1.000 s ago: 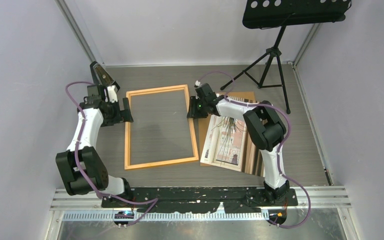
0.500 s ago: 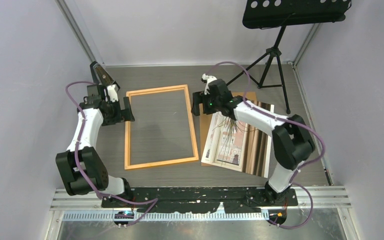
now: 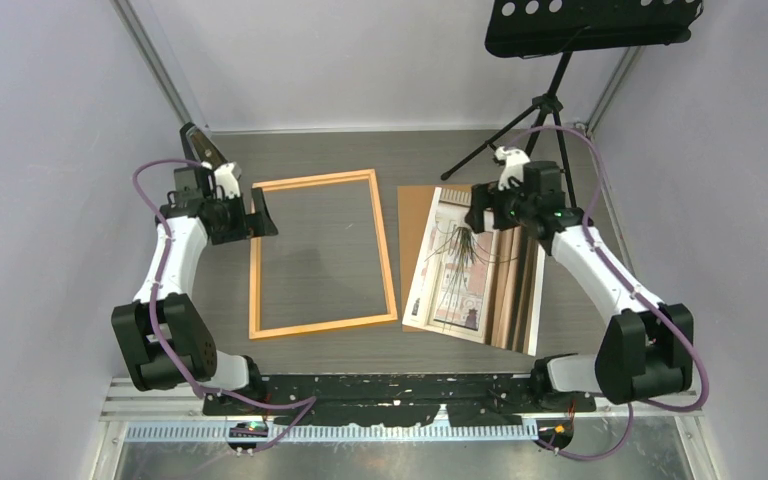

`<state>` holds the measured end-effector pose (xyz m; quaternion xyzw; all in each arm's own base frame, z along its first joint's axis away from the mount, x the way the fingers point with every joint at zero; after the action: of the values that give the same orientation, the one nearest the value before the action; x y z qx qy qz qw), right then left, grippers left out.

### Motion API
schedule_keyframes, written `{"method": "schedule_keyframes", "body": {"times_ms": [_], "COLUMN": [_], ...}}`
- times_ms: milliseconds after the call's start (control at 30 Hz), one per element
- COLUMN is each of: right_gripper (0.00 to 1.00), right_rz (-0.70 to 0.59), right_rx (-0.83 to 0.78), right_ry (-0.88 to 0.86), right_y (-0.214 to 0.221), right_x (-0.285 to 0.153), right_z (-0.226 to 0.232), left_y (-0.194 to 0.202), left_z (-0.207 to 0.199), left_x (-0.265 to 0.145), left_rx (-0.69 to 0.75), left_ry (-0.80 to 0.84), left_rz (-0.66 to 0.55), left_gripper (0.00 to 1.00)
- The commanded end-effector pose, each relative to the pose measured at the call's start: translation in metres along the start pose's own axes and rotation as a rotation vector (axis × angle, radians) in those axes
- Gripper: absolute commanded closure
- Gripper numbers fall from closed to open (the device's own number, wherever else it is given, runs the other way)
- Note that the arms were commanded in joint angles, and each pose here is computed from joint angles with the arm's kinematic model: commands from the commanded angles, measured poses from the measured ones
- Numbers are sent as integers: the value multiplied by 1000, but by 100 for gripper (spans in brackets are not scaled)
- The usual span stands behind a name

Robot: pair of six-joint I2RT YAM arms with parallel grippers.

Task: Put the photo into the frame
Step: Pick up the photo at the center of the board.

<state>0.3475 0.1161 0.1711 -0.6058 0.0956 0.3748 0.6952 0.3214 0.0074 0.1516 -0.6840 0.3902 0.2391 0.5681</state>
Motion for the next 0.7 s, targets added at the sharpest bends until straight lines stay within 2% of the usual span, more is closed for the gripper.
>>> {"method": "schedule_keyframes", "body": {"times_ms": [0,200,533,667], "right_gripper": [2,2,0,4], "right_rz": [0,-3,80,108], "right_rx": [-30,83,369,434], "right_ry": [-14,80,65,45], "right_y": [8,27,67,79], "right_x": [-29,-51,-60,-56], "right_z": [-20,-72,-139,-152], "left_y": [-14,-15,-17,-15], "left_z": [-15,-33,-90,-114], "left_x": [-4,-9,-7,5], "left_rx": [52,101,303,358], "left_ry": [64,115,140,169], "left_rz": [-74,-102,-110,-71], "left_gripper": [0,1,1,0]}}
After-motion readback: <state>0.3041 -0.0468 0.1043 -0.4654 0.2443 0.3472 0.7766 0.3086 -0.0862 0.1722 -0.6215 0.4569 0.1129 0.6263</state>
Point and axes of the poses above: each gripper's point midway between its finger pads, its own x axis out along the fingers, its own z axis along the line the jaws close on, y = z × x, the point moved 2 cm from there along -x, back along the fingers, and after that the axes turned 7 degrees about x, right-handed, at the moved point
